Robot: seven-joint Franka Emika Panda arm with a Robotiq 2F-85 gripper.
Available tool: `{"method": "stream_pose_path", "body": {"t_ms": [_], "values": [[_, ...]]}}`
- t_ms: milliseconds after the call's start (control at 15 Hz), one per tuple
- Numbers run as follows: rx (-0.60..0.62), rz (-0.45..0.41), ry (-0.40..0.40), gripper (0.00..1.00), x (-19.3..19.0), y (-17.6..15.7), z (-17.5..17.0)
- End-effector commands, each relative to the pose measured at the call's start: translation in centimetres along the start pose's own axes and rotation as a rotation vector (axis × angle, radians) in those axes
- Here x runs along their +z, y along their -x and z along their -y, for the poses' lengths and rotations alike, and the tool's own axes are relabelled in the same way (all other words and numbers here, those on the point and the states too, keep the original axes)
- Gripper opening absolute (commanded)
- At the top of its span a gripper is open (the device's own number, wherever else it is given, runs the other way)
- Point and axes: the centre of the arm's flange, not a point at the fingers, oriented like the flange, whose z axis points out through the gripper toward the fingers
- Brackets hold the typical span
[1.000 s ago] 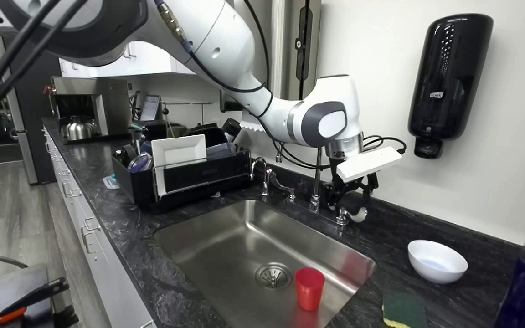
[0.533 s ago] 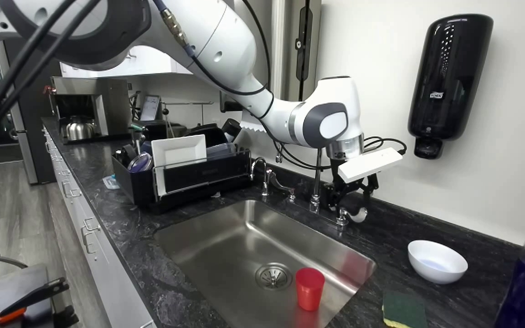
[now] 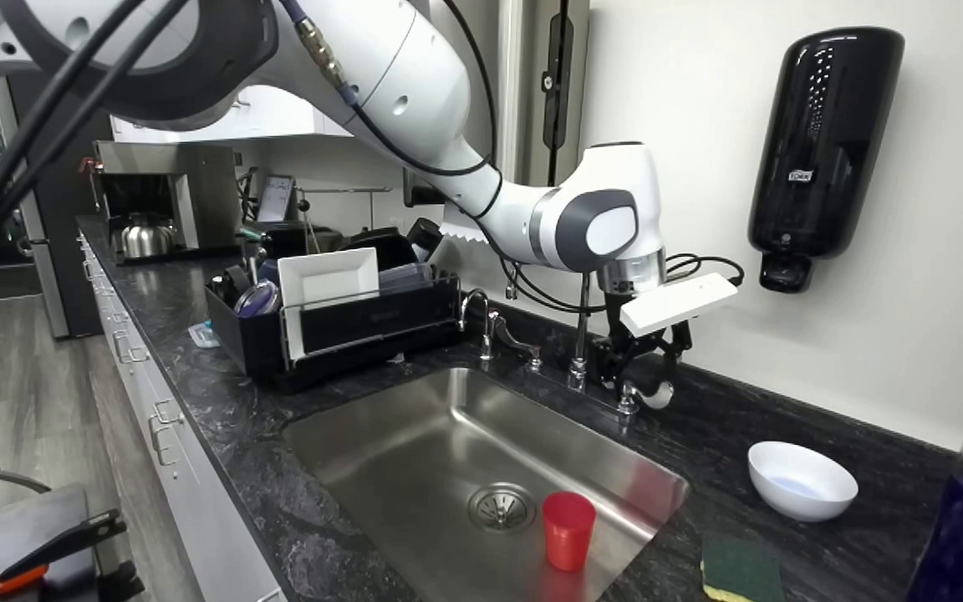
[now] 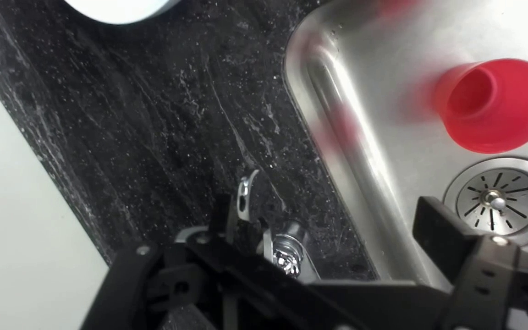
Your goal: Use the faucet handle on the right to open the faucet
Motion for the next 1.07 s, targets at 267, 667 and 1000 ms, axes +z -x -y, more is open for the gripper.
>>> {"method": "stream_pose_path", "body": {"t_ms": [267, 667, 1000], "values": [[-0.009, 0.001, 0.033, 1.0, 1.57, -0.3, -1.62], [-0.03, -0.003, 0.007, 1.0, 1.38, -0.15, -1.44], [-0.055, -0.017, -0.006, 1.0, 1.33, 0.03, -1.13]]}}
